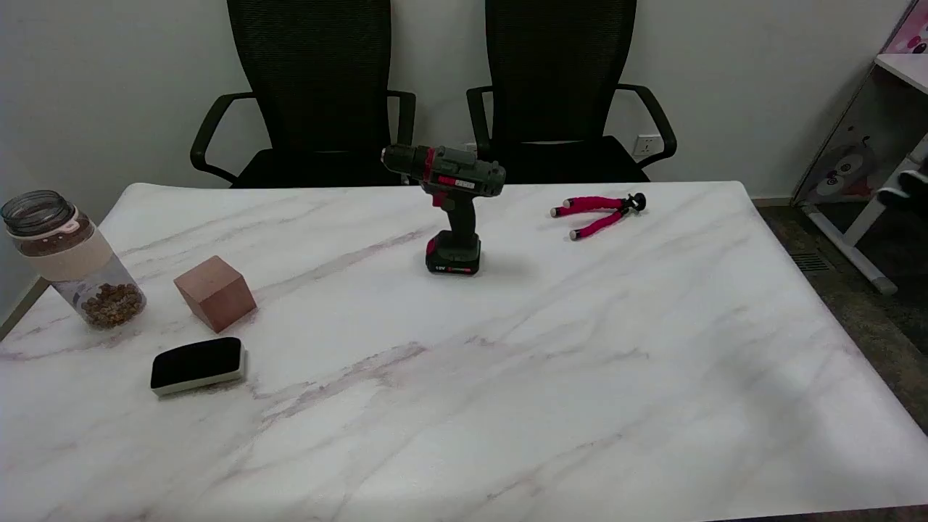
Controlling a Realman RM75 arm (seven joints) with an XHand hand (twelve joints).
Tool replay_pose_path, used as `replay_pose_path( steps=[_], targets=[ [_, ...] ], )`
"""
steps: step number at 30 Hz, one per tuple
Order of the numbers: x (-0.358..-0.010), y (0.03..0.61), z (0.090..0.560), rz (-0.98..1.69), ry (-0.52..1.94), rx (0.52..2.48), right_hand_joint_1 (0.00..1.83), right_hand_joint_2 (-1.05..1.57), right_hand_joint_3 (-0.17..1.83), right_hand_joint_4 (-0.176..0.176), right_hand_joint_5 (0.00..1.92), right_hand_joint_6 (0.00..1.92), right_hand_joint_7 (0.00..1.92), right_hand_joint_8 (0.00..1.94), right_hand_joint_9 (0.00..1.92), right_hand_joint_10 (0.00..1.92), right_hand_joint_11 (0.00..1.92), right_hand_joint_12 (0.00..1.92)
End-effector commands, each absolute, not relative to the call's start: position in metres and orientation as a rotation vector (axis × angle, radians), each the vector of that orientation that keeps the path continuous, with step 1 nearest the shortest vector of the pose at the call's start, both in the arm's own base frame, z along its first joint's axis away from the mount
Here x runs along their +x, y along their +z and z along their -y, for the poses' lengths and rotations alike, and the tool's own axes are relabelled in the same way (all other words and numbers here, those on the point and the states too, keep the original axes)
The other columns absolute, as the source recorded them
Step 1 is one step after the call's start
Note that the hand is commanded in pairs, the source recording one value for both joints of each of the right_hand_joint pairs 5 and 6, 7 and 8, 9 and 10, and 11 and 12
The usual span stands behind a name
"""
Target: Pick up the power screwdriver.
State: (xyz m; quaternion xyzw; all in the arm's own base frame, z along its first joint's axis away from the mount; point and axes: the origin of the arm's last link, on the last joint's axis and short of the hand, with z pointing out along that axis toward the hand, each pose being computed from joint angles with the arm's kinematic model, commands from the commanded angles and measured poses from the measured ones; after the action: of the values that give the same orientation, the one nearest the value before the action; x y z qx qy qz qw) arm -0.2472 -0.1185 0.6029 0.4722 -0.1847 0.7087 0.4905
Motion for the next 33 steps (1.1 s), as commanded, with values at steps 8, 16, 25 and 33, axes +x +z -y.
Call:
replay_pose_path(
  steps=[8, 16, 25, 33],
  targets=[
    [-0.326, 0.466, 0.270, 1.104, 1.434, 1.225, 0.96, -0.34, 0.76, 0.046, 0.26, 0.26, 0.26, 0.26, 0.36, 0.36, 0.42, 0.42],
    [-0.328, 0.407, 0.323, 1.214, 1.462, 1.294, 0.96, -0.33, 0.72, 0.051, 0.25, 0.25, 0.25, 0.25, 0.36, 0.36, 0.42, 0.42],
    [-0.315, 0.358, 0.358, 1.305, 1.394, 1.394, 0.96, -0.29, 0.69, 0.050, 0.25, 0.25, 0.25, 0.25, 0.37, 0.37, 0.45, 0.45],
    [-0.307, 0.328, 0.388, 1.307, 1.321, 1.440, 0.96, -0.29, 0.74, 0.055, 0.24, 0.24, 0.24, 0.24, 0.38, 0.38, 0.46, 0.46]
  ],
)
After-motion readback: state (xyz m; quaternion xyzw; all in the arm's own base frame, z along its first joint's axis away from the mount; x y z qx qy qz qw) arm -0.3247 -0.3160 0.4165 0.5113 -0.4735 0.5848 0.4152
